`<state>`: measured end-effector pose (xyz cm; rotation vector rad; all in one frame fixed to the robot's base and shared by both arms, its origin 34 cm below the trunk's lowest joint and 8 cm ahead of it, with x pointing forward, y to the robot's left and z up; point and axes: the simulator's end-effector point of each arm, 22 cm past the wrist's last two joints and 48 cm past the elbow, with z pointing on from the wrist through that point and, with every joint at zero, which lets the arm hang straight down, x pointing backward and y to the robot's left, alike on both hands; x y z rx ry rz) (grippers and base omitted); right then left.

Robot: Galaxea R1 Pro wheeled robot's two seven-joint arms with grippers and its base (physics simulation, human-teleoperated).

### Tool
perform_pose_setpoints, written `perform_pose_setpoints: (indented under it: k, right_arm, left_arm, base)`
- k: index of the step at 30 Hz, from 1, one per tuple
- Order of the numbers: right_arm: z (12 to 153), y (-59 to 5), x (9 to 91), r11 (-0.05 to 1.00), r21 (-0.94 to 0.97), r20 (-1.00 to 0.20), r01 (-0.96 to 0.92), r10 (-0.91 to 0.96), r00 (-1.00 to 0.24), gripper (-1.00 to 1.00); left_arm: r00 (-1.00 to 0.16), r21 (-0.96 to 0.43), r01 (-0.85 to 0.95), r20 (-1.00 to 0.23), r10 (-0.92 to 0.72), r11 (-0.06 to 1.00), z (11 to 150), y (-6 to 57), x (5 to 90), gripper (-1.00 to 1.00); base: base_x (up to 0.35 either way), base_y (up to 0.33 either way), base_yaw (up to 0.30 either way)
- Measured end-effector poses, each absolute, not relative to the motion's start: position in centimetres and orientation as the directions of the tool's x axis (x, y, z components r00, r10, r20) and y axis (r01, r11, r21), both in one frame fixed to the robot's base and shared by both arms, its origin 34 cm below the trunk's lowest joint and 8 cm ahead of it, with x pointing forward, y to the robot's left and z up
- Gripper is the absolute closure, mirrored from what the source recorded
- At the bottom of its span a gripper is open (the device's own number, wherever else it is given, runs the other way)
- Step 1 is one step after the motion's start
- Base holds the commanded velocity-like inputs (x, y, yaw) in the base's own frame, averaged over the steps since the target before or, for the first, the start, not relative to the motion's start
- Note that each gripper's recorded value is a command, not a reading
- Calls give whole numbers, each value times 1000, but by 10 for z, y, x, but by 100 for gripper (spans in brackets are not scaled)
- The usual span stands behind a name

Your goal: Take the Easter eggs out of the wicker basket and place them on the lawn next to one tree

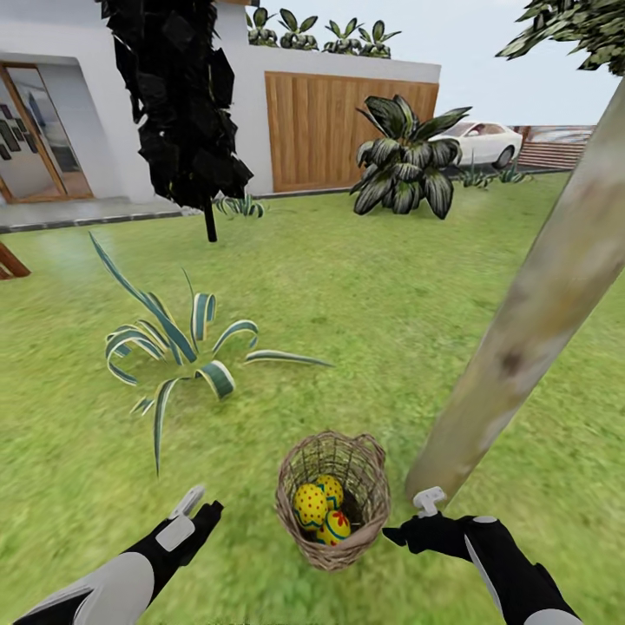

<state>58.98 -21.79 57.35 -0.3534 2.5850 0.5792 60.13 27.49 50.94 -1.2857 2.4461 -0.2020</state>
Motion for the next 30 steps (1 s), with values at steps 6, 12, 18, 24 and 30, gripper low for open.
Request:
perform_pose_setpoints:
  k: [6,12,18,24,30]
  right_arm:
    - [569,-217,585,877,343,-479,-335,-144,-866,-100]
    - [566,-217,581,877,348,-469,-331,-143,-871,-100]
    - [565,-217,580,877,349,-468,-330,-143,-872,-100]
    - [565,-217,579,877,348,-467,-331,-144,-873,-100]
    - [563,-217,578,877,351,-463,-329,-143,-875,-100]
  left_arm:
    - [-517,-291,-765,-253,-817,574,508,274,600,-100]
    - [-518,-291,-765,-253,-817,575,508,274,600,-100]
    - [-521,-290,-763,-254,-815,578,509,274,600,-100]
    - [-521,-290,-763,-254,-815,578,509,273,600,-100]
    - [-518,-292,-765,-251,-818,574,508,273,601,-100]
  base:
    - [37,0,43]
    - [164,0,2]
    - [327,0,0]
    - [307,0,0]
    - [38,0,0]
